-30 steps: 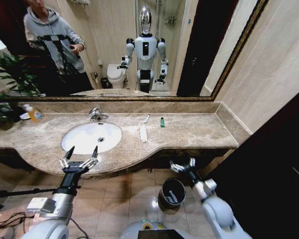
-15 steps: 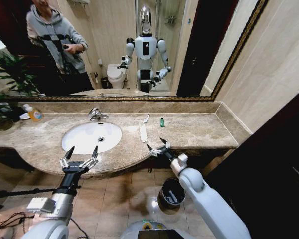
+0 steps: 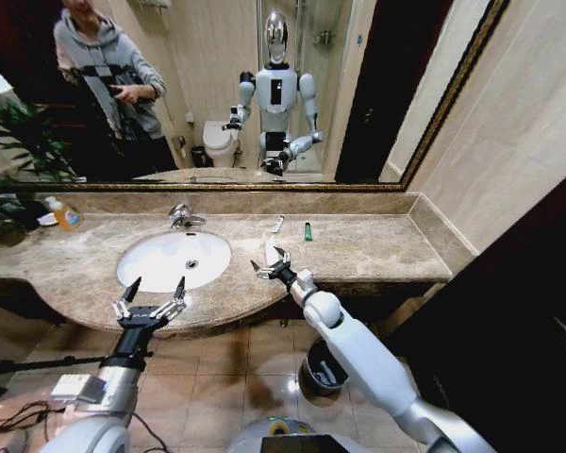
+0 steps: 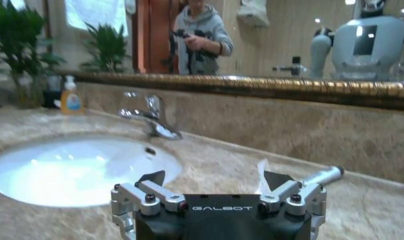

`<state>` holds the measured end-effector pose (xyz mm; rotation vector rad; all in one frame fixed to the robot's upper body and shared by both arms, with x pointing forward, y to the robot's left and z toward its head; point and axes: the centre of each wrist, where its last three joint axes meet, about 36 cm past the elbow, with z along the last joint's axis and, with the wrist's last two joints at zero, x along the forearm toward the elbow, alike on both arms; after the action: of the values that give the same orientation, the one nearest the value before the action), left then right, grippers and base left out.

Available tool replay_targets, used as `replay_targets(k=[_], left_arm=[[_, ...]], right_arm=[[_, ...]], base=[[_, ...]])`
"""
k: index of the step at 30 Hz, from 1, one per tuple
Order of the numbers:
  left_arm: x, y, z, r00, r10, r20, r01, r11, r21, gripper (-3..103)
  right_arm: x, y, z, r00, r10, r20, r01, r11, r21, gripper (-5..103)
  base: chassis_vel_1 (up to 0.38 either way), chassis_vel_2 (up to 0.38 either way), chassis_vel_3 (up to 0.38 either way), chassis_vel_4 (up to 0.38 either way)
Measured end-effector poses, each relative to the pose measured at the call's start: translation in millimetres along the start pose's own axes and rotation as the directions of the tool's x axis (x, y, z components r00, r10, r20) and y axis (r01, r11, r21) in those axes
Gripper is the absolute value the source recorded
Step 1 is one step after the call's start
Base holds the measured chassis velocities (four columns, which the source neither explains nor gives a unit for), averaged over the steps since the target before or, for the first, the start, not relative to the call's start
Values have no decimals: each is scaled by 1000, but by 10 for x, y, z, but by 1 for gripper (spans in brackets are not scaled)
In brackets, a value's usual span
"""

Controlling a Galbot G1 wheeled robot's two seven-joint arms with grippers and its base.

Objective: Pick up the trash from the sink and place it in the trash bin.

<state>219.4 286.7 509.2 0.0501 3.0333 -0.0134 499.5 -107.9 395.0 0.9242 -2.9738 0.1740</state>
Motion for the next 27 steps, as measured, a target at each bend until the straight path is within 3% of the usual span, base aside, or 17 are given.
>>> replay_targets(k=[3, 5, 7, 13, 17, 20, 25, 27], left_arm=[[0, 0, 0, 1000, 0, 0, 0, 1000, 0, 100], [0, 0, 0, 1000, 0, 0, 0, 1000, 0, 100], [0, 0, 0, 1000, 0, 0, 0, 1000, 0, 100], [0, 0, 0, 1000, 0, 0, 0, 1000, 0, 100], [0, 0, 0, 1000, 0, 0, 0, 1000, 0, 100], [0, 0, 0, 1000, 0, 0, 0, 1000, 0, 100], [0, 0, 0, 1000, 0, 0, 0, 1000, 0, 100], [0, 0, 0, 1000, 0, 0, 0, 1000, 0, 100]], right_arm=[[-38, -39, 76, 1000, 20, -15, -20, 1000, 10, 99], [-48, -110, 150, 998, 46, -32, -46, 999, 11, 90], [-49, -121, 161, 998, 50, -35, -49, 999, 11, 90], [-35, -217, 248, 995, 78, -56, -78, 997, 6, 63], [-20, -215, 270, 995, 80, -61, -80, 997, 3, 52], [16, -223, 314, 994, 86, -68, -87, 996, -4, 37], [55, -260, 334, 993, 93, -69, -93, 996, -2, 26], [75, -281, 321, 993, 95, -64, -96, 995, -2, 15]], base=[[0, 0, 0, 0], [0, 0, 0, 0], [0, 0, 0, 0], [0, 0, 0, 0], [0, 0, 0, 0], [0, 0, 0, 0], [0, 0, 0, 0], [0, 0, 0, 0]])
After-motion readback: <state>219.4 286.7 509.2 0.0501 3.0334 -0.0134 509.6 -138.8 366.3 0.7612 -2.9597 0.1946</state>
